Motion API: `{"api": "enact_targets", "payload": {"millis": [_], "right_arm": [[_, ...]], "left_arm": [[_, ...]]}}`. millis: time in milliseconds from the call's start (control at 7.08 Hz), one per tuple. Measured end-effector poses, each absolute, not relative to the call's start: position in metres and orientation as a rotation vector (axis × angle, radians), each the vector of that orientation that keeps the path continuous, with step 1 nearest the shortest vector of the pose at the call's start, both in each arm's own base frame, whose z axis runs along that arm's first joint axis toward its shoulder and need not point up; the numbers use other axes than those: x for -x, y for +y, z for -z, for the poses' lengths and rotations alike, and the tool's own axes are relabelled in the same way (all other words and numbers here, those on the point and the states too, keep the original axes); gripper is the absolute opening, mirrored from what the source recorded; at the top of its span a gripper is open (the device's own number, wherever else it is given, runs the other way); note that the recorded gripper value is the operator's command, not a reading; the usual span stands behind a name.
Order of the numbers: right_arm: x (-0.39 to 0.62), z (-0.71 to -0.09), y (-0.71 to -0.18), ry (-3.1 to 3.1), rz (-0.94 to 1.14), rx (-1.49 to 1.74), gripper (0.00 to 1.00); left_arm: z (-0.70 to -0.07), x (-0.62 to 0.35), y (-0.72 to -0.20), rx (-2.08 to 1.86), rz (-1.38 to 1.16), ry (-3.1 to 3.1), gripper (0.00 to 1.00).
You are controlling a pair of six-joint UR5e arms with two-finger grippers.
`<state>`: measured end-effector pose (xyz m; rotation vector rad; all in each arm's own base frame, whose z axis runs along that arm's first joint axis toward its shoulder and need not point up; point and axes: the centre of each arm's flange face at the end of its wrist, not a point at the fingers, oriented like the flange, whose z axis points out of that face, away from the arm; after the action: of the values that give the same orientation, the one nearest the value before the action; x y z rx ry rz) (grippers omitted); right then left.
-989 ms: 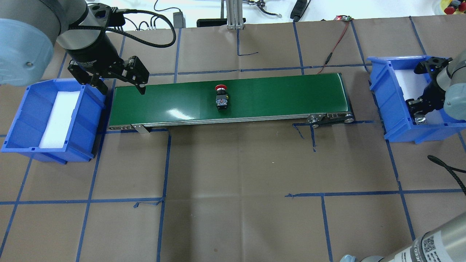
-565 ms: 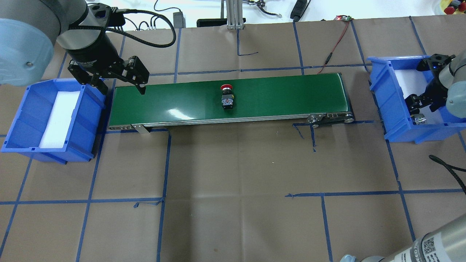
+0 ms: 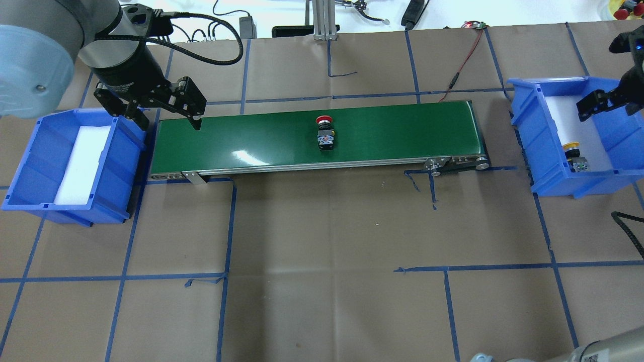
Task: Transport two buttons from left to right
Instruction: 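Release the yellow button in the bin and raise the right gripper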
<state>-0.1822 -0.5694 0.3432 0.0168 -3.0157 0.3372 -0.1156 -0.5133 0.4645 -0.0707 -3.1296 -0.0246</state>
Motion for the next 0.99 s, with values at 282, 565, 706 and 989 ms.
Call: {"api": "enact_targets", "payload": {"millis": [282, 565, 706, 989], "right_arm": [[0.153, -0.402, -0.576, -3.123, -0.318, 0.088, 0.99], [0.111, -0.436, -0.584, -3.087, -0.183, 0.083, 0.99], [0.082, -0.441, -0.589, -3.033, -0.15, 0.072, 0.99], [0.002, -0.441, -0.594, -3.009, -0.139, 0.091, 0.99]], "left_arm": [[-0.465, 0.115, -0.513, 0.071, 0.025, -3.131, 1.0], [-0.465, 0.115, -0.513, 0.071, 0.025, -3.131, 1.0], [-0.465, 0.115, -0.513, 0.071, 0.025, -3.131, 1.0], [-0.465, 0.115, -0.513, 0.071, 0.025, -3.131, 1.0]]}}
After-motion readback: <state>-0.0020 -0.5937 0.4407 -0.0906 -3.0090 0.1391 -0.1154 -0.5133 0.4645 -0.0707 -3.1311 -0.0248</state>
